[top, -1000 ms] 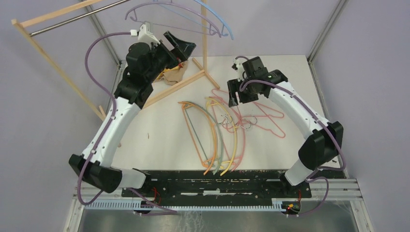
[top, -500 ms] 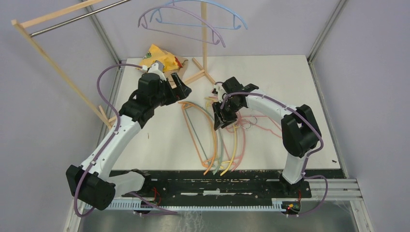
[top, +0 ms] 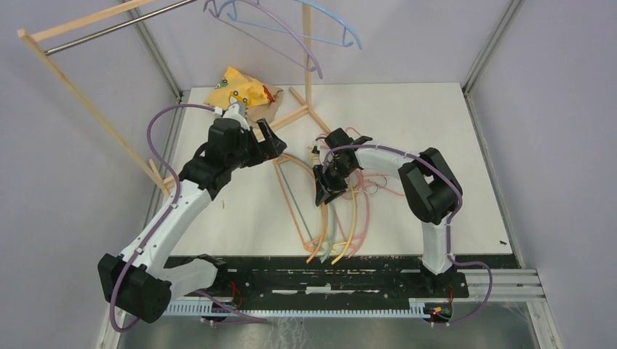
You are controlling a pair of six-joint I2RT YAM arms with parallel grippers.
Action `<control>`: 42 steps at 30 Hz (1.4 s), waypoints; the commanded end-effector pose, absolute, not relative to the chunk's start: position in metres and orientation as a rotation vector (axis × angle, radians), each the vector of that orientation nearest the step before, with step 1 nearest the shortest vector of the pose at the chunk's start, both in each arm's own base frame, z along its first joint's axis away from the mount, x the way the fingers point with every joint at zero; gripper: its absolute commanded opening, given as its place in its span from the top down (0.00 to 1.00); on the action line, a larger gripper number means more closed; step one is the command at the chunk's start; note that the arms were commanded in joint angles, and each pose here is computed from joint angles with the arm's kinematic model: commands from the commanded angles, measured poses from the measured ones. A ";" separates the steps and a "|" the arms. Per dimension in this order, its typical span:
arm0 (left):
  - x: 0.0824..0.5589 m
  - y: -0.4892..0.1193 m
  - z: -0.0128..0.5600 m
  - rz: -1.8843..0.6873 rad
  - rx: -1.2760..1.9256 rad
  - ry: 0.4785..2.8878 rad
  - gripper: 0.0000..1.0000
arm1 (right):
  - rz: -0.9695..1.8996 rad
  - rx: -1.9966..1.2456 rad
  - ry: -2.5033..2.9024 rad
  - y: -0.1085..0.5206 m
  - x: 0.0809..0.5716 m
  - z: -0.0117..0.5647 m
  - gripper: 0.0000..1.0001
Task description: Organize the hangers
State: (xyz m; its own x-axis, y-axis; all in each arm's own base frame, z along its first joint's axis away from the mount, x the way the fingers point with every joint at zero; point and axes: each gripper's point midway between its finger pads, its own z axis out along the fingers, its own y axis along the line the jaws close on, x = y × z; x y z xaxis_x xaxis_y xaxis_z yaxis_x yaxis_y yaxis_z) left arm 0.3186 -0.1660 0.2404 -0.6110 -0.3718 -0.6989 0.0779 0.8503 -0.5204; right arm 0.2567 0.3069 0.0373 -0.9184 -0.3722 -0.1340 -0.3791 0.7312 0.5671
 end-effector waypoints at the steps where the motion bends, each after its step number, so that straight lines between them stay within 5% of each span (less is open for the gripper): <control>1: 0.311 -0.163 0.247 -0.642 -0.154 2.114 0.01 | 0.942 -0.623 2.869 0.313 0.268 0.033 0.54; 8: 0.293 -0.177 0.229 -0.681 -0.103 2.160 0.07 | 0.953 -0.614 2.821 0.317 0.274 0.051 0.66; 15: 0.276 -0.220 0.227 -0.687 0.033 2.159 0.10 | 0.989 -0.537 2.622 0.333 0.303 0.145 0.99; 23: 0.264 -0.242 0.215 -0.623 0.092 2.166 0.11 | 1.015 -0.421 2.439 0.347 0.333 0.228 0.99; 33: 0.276 -0.248 0.178 -0.397 0.086 2.180 0.15 | 1.111 -0.398 2.372 0.353 0.327 0.267 0.99; 36: 0.282 -0.243 0.169 -0.334 0.062 2.171 0.37 | 1.132 -0.406 2.370 0.350 0.319 0.277 0.99; 39: 0.285 -0.242 0.161 -0.293 0.066 2.177 0.94 | 1.147 -0.396 2.354 0.346 0.313 0.289 0.99; 42: 0.284 -0.237 0.155 -0.261 0.065 2.188 0.97 | 1.140 -0.398 2.348 0.343 0.309 0.297 0.99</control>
